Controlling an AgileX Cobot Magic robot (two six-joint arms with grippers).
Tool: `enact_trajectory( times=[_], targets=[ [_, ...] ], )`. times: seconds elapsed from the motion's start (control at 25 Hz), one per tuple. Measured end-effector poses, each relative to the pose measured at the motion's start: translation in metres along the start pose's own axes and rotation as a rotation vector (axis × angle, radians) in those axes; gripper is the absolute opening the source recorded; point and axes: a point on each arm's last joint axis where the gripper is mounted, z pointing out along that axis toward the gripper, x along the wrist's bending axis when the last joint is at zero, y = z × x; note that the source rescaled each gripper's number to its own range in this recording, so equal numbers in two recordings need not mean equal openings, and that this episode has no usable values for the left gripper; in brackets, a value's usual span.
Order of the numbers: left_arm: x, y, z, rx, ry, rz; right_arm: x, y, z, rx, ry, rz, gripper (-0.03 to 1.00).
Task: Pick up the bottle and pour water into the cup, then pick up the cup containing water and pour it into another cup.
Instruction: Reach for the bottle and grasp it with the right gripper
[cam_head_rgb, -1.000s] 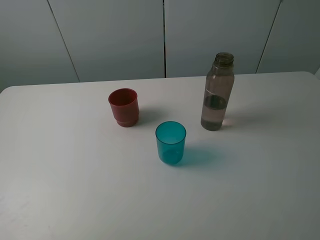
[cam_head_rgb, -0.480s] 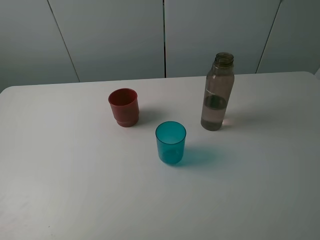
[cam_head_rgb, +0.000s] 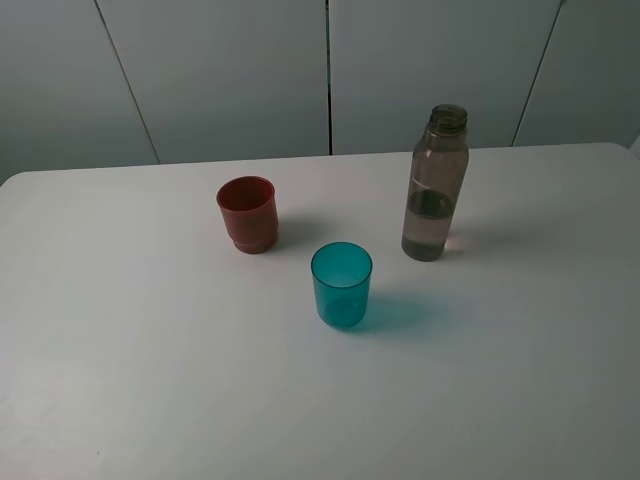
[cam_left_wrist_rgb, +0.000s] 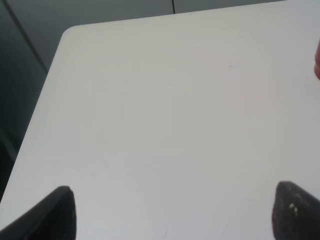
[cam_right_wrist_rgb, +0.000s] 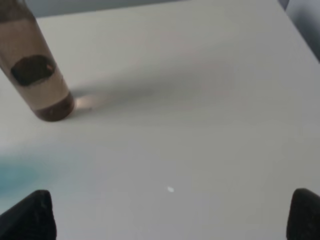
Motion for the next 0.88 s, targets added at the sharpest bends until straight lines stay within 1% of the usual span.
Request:
enact_trajectory(
  times=[0.04, 0.12, 0.2, 0.24, 0.36, 0.4, 0.48, 0.52, 0.56, 0.64, 0.68, 0.72, 0.8, 0.88],
  targets=[
    [0.000, 0.000, 0.000, 0.000, 0.000, 0.000, 0.000, 0.011, 0.007, 0.005, 0.004, -0.004, 1.00],
    [0.000, 0.000, 0.000, 0.000, 0.000, 0.000, 0.003, 0.037, 0.020, -0.059, 0.046, 0.030, 1.00],
    [0.000, 0.000, 0.000, 0.000, 0.000, 0.000, 0.004, 0.062, 0.035, -0.172, 0.073, 0.073, 1.00],
    [0.000, 0.000, 0.000, 0.000, 0.000, 0.000, 0.003, 0.072, 0.044, -0.200, 0.074, 0.080, 1.00],
    [0.000, 0.000, 0.000, 0.000, 0.000, -0.002, 0.005, 0.092, 0.073, -0.244, 0.074, 0.032, 1.00],
    [0.000, 0.000, 0.000, 0.000, 0.000, -0.002, 0.009, 0.093, 0.085, -0.234, 0.090, 0.006, 1.00],
    [0.000, 0.000, 0.000, 0.000, 0.000, -0.002, 0.021, 0.093, 0.111, -0.251, 0.125, -0.047, 1.00],
    [0.000, 0.000, 0.000, 0.000, 0.000, -0.002, 0.029, 0.090, 0.122, -0.285, 0.147, -0.079, 1.00],
    [0.000, 0.000, 0.000, 0.000, 0.000, -0.002, 0.036, 0.084, 0.134, -0.298, 0.167, -0.116, 1.00],
    [0.000, 0.000, 0.000, 0.000, 0.000, -0.002, 0.047, 0.075, 0.150, -0.368, 0.191, -0.168, 1.00],
    [0.000, 0.000, 0.000, 0.000, 0.000, -0.002, 0.050, 0.067, 0.159, -0.378, 0.205, -0.178, 1.00],
    [0.000, 0.000, 0.000, 0.000, 0.000, -0.002, 0.052, 0.063, 0.165, -0.413, 0.219, -0.163, 1.00],
    [0.000, 0.000, 0.000, 0.000, 0.000, -0.002, 0.055, 0.051, 0.175, -0.494, 0.273, -0.104, 1.00],
    [0.000, 0.000, 0.000, 0.000, 0.000, -0.002, 0.058, 0.039, 0.186, -0.518, 0.321, -0.084, 1.00]
  ],
)
